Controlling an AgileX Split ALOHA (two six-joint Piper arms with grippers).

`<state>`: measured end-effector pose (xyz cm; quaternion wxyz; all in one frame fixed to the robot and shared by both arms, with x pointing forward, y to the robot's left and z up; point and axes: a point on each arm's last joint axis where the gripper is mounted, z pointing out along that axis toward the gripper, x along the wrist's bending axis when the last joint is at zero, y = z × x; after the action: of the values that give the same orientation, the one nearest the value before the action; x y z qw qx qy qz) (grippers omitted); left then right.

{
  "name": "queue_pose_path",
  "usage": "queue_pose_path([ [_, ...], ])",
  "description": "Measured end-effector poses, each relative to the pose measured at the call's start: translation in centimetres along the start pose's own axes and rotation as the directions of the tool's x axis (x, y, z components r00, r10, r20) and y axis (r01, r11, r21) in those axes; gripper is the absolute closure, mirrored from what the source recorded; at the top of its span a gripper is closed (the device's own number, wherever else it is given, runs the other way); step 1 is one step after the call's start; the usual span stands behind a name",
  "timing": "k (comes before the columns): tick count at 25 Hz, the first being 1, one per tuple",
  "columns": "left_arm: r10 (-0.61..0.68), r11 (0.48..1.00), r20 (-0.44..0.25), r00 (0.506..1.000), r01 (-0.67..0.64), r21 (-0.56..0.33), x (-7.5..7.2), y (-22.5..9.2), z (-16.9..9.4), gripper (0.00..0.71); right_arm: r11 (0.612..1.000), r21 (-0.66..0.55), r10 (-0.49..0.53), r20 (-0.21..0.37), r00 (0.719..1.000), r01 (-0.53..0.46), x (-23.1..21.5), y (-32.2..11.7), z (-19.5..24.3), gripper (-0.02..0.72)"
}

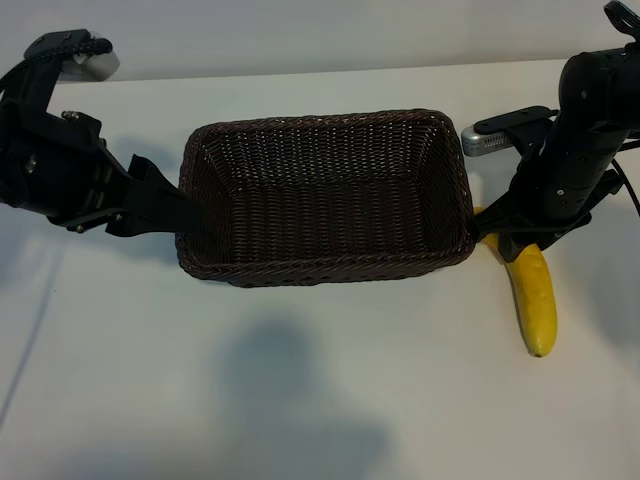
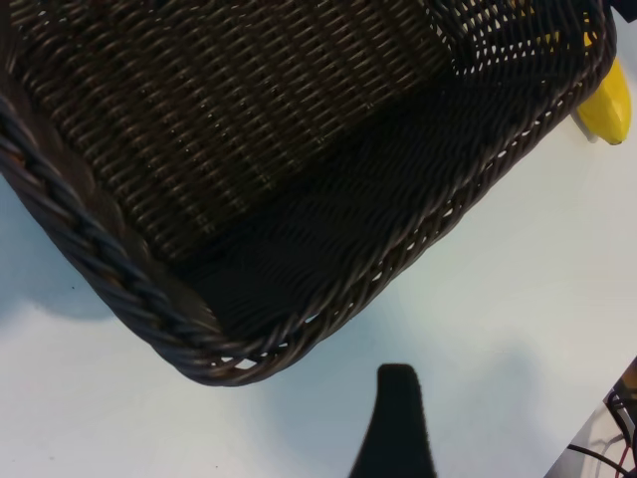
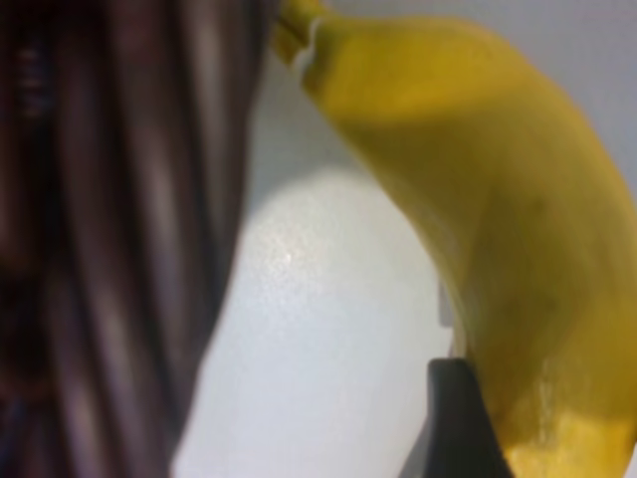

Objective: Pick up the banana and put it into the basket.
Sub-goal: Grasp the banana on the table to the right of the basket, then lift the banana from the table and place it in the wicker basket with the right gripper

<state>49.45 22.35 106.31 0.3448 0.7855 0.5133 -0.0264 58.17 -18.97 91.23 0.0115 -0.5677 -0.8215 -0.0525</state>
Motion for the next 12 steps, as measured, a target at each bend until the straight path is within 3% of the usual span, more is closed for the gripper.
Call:
queue_pose_path([
  [12, 0.000, 1.000, 0.000, 1.000, 0.000, 0.000, 0.0, 0.0, 0.0, 0.100, 0.999, -0.046, -0.002, 0.016, 1.000, 0.003, -0.1, 0.1, -1.5, 0.283],
])
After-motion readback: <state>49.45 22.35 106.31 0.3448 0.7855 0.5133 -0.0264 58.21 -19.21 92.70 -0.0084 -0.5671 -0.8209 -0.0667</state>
